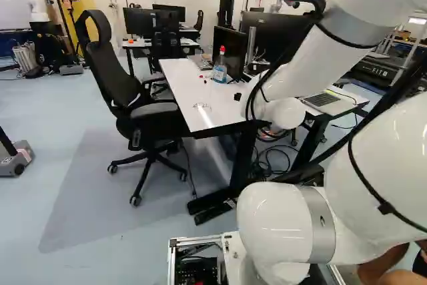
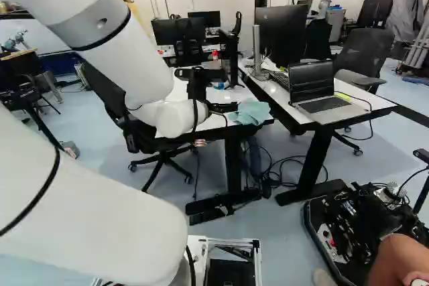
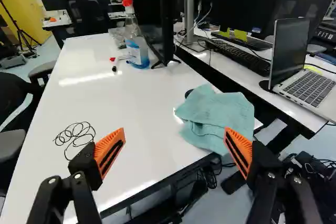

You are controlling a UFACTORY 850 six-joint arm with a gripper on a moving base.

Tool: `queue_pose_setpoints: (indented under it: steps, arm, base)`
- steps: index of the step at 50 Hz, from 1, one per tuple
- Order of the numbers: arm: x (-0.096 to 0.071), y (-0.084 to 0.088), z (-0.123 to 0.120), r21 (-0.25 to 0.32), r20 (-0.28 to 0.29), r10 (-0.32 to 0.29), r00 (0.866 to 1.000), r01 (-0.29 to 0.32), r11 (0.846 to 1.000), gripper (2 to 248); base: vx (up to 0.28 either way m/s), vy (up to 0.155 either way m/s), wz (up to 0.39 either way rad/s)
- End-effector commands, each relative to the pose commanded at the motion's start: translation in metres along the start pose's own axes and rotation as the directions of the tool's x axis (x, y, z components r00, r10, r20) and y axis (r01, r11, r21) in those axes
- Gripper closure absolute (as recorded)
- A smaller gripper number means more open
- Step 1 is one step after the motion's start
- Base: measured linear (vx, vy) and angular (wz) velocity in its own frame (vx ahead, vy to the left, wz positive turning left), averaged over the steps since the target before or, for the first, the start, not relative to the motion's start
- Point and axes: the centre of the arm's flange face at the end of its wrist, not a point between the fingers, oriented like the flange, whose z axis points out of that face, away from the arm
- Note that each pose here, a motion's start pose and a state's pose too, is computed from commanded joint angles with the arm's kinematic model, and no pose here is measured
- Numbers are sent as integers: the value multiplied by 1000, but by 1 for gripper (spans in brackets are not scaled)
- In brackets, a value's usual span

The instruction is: Clean the table with the green towel

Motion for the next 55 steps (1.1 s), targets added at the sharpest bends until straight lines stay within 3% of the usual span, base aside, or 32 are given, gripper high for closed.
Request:
queue_pose_setpoints:
  steps: [30, 55]
  arm:
    - [31, 35, 23, -88, 93, 44, 995, -35, 995, 3]
    - [45, 58, 65, -128, 174, 74, 982, -52, 990, 3]
  base:
    - [0, 0, 0]
    - [0, 0, 0]
